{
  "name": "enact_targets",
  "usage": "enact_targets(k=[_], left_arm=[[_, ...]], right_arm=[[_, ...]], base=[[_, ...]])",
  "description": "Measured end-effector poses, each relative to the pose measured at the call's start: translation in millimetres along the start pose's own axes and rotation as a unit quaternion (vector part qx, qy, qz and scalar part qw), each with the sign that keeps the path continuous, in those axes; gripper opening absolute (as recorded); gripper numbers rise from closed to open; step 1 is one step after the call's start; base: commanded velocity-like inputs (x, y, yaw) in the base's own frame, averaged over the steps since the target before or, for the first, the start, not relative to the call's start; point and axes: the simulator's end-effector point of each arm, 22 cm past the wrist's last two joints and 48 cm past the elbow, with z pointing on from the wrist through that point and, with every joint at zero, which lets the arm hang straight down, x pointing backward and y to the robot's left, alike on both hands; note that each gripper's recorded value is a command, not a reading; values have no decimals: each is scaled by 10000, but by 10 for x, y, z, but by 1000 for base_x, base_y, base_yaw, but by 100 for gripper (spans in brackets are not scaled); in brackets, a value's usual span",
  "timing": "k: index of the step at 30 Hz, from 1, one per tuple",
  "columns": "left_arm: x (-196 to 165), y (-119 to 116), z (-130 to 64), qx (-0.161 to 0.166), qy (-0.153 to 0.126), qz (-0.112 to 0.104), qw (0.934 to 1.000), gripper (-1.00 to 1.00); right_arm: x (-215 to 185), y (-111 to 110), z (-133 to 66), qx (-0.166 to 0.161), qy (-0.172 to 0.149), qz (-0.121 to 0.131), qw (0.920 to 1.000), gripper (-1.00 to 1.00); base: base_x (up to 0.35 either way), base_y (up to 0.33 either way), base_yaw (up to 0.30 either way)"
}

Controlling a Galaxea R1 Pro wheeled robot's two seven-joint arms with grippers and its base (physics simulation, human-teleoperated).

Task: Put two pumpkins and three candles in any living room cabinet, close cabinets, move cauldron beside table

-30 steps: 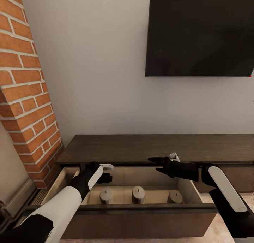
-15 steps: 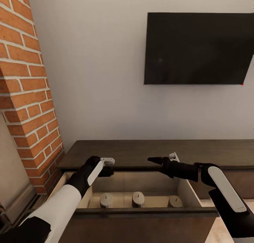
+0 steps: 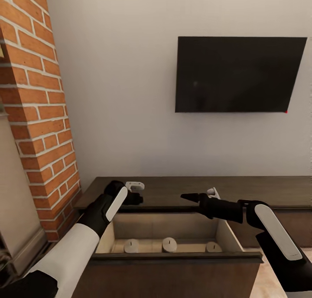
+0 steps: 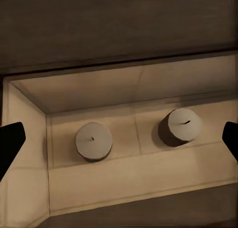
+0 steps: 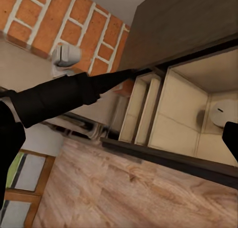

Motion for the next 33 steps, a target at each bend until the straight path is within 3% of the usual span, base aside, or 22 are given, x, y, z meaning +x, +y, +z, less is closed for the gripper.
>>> enact_targets(k=[14,22,33], left_arm=[[-286,-18,-224,39,-34,-1,10000,100],[-585,-108,-481,191,-192,64,9996,100],[-816,-129,-633,204,-228,82,9995,100]], right_arm=[[-203,233,-52,-7,-19,-32,10000,100],[-336,350,-84,13,-21,-35,10000,100],[-511,522,-118,21,-24,-31,10000,100]], base=[[-77,0,0],[-14,0,0],[-171,0,0]])
